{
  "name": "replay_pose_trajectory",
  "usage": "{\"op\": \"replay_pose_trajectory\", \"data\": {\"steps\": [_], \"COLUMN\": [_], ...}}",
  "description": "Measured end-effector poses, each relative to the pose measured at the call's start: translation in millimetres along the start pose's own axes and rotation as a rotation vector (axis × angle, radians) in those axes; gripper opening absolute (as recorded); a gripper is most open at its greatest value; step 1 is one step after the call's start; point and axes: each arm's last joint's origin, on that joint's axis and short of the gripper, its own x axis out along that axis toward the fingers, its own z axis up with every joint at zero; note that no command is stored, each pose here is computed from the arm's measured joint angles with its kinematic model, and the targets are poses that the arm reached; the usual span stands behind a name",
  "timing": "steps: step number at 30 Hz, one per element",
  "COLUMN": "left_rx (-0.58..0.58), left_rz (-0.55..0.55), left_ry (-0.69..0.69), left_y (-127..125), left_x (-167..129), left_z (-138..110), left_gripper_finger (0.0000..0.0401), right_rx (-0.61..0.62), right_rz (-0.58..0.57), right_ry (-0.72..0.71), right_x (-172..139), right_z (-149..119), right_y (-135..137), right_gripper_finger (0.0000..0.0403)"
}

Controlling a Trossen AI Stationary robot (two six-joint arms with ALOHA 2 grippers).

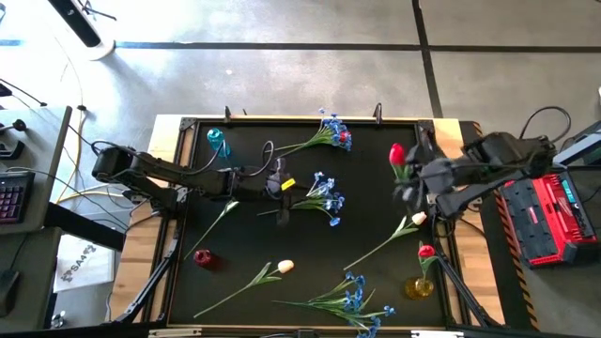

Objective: Sort flowers into vase by color
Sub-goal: Put the bottom red flower into the yellow vase

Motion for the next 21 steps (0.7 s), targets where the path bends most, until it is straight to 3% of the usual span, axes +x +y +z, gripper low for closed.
{"op": "replay_pose_trajectory", "data": {"steps": [3,11,21], "left_rx": [-0.008,-0.037,-0.040], "left_rz": [0.004,0.006,0.006], "left_ry": [-0.001,-0.003,-0.003], "left_y": [0.1,0.6,0.6], "left_x": [0.0,0.1,0.1], "left_z": [0.1,0.3,0.3], "left_gripper_finger": [0.0122,0.0122,0.0122], "right_rx": [-0.004,-0.041,-0.194], "right_rz": [-0.069,0.002,0.185], "right_ry": [0.088,0.138,0.148], "right_x": [11.1,22.0,-0.7], "right_z": [-17.6,-53.5,-92.1], "right_y": [-1.5,9.9,31.4], "right_gripper_finger": [0.0000,0.0000,0.0000]}}
